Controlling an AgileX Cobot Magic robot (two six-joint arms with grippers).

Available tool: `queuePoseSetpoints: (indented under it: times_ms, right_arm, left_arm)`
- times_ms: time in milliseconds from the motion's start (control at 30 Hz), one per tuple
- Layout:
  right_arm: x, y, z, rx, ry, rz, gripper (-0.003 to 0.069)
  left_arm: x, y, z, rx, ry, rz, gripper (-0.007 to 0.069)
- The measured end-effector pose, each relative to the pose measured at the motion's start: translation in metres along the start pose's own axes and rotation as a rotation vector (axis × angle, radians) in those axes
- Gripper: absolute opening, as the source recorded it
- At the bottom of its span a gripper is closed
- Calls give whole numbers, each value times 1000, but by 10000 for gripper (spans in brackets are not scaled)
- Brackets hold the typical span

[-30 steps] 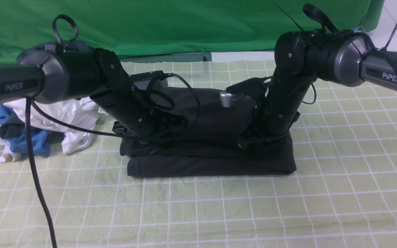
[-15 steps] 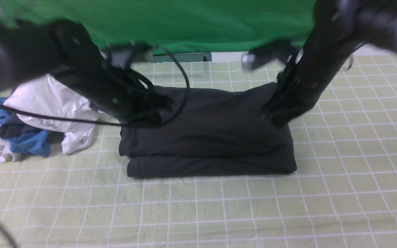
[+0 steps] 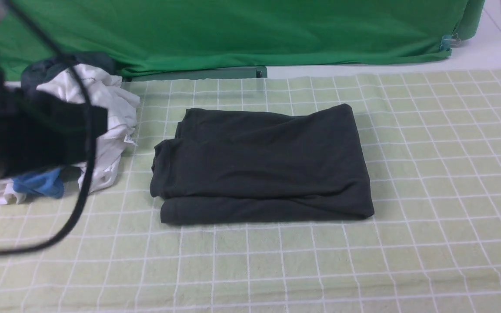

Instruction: Fold a long-sleeved shirt over a green coffee tablecloth.

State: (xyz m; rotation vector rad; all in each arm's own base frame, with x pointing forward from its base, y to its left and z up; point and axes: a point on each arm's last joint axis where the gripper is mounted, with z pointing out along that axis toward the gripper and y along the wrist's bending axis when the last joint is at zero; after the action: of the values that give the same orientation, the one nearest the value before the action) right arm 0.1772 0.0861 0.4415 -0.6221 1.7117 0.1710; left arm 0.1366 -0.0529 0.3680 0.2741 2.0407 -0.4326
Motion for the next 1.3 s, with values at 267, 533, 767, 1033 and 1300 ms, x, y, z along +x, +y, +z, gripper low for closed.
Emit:
queuePoseSetpoints:
  times_ms: [267, 533, 767, 1033, 1300]
  right_arm:
    - [63, 15, -75, 98, -371, 71, -1]
    - [113, 27, -116, 136, -589, 115, -1]
    - [118, 29, -131, 148, -659, 114, 29]
    - [118, 29, -131, 147, -658, 114, 52]
    - [118, 29, -131, 147, -658, 115, 73]
  left_arm:
    - [66, 1, -44, -15, -236, 14, 11]
    - [108, 9, -39, -26, -318, -17, 11]
    - [109, 10, -37, -25, -340, -36, 13]
    - [109, 11, -37, -49, -342, 13, 13]
    - [109, 13, -37, -72, -340, 51, 13]
